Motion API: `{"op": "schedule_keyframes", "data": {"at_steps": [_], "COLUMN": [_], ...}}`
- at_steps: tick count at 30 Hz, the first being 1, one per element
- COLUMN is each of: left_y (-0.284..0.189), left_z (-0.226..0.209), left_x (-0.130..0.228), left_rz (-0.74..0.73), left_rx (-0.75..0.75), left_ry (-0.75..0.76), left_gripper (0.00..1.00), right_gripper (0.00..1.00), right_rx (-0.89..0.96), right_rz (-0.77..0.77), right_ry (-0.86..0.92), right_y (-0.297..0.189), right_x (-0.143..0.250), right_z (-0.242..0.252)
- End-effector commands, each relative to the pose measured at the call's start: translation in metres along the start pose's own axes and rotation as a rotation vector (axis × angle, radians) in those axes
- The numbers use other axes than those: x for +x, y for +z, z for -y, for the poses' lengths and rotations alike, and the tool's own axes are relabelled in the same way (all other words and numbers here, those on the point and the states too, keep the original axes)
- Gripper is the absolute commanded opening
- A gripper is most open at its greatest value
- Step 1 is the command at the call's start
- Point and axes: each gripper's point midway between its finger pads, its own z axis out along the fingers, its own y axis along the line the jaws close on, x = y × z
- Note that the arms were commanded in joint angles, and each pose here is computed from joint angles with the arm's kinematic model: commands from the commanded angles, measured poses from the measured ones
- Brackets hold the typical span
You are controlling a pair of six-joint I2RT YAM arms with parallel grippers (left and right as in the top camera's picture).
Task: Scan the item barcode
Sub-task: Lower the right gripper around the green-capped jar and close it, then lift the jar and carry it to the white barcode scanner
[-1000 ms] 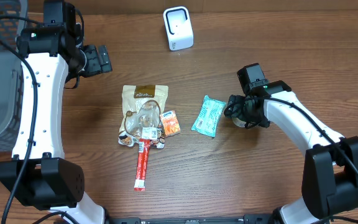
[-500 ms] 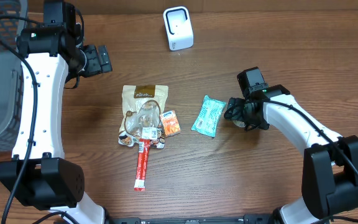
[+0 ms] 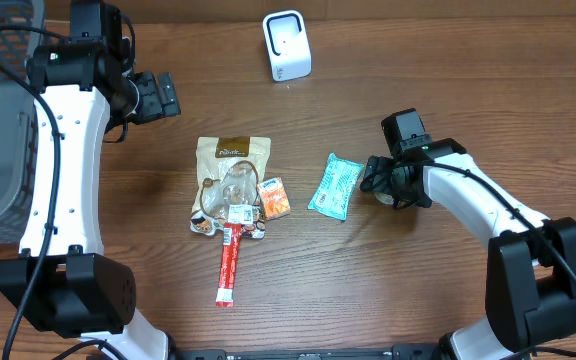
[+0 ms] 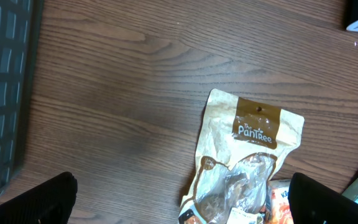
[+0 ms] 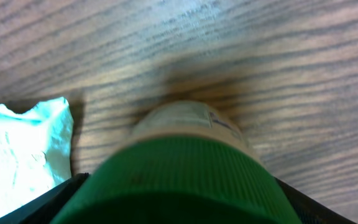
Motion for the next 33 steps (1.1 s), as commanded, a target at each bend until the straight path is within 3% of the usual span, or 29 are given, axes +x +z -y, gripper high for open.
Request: {"op": "schedule_keyframes", "data": {"at_steps": [1, 9, 12, 15, 20, 25, 27, 33], "left_y": [-0.004, -0.004, -0.004, -0.004, -0.004, -0.004, -0.004, -0.004], "left_z": [0.003, 0.003, 0.003, 0.003, 0.003, 0.003, 0.003, 0.003], "left_x": [-0.004, -0.004, -0.004, -0.004, -0.004, -0.004, -0.004, -0.004], "left_rz": [0.016, 0.016, 0.016, 0.016, 0.016, 0.016, 0.016, 0.016], "left_rx": [0.007, 0.007, 0.007, 0.007, 0.007, 0.007, 0.007, 0.007], "left_ry": [0.013, 0.013, 0.013, 0.013, 0.013, 0.013, 0.013, 0.013], "left_gripper": [1.00, 1.00, 1.00, 1.00, 1.00, 1.00, 1.00, 0.99], "right_gripper": [0.87, 0.64, 0.47, 0.38, 0.27, 0.04, 0.03, 0.04], "right_rx": [0.014, 0.032, 0.028, 0.008, -0.114, -0.220, -0.234, -0.292], "right_rz": [0.031, 0.027, 0.034, 0.067, 0.160, 0.214, 0.243, 0.340], "right_ry": [0.008, 0.005, 0.005, 0.008, -0.102, -0.182, -0.213, -0.281], "right_y": [0.002, 0.001, -0.004, -0.027, -0.104, -0.204, -0.217, -0.188], "right_x": [-0.007, -0.006, -0.011, -0.029, -0.068, -0.099, -0.113, -0.150], "right_z": [0.004, 0.007, 0.005, -0.004, -0.039, -0.067, -0.077, -0.127]}}
